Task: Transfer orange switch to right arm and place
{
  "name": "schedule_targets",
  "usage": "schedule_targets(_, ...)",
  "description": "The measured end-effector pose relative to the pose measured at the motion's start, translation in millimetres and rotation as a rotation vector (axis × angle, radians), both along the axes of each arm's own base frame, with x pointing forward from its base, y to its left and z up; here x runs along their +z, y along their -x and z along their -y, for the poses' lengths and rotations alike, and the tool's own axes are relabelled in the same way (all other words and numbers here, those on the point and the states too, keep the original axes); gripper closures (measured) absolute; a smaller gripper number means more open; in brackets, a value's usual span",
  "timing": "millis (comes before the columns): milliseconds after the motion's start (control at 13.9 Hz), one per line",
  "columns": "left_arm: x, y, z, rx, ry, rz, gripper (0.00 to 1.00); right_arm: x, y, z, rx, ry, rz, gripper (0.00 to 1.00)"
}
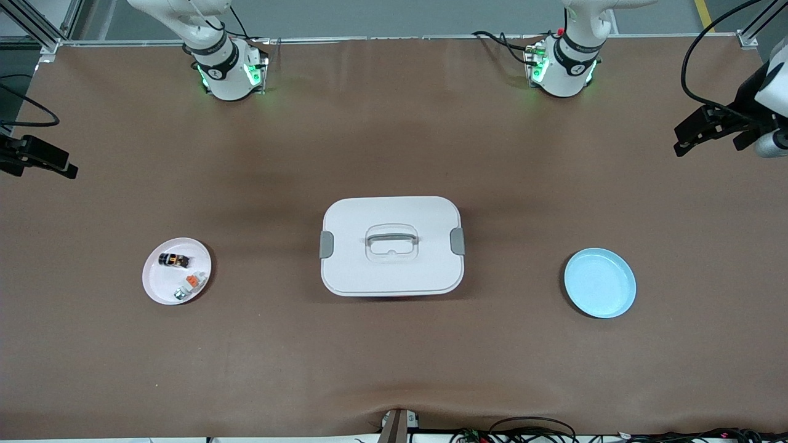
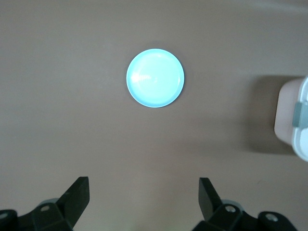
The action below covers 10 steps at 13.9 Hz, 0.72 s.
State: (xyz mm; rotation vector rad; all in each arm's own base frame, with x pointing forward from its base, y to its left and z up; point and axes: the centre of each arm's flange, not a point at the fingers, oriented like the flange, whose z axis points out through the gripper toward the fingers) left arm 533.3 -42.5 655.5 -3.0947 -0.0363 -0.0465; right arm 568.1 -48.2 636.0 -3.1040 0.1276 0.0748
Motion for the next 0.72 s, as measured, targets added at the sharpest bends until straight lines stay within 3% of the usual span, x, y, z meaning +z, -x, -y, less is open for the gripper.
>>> schedule_targets(216, -1.5, -0.8, -0.1, -0.058, -0.002, -0.006, 0.0, -0.5, 0.3, 3.3, -0.005, 0.0, 0.0, 0.0)
schedule_targets(720, -1.6, -0.2, 9.8, -0.049, -0.002, -0.005, 0.0, -0.2, 0.3, 2.6, -0.004, -0.001, 0.0, 0.0)
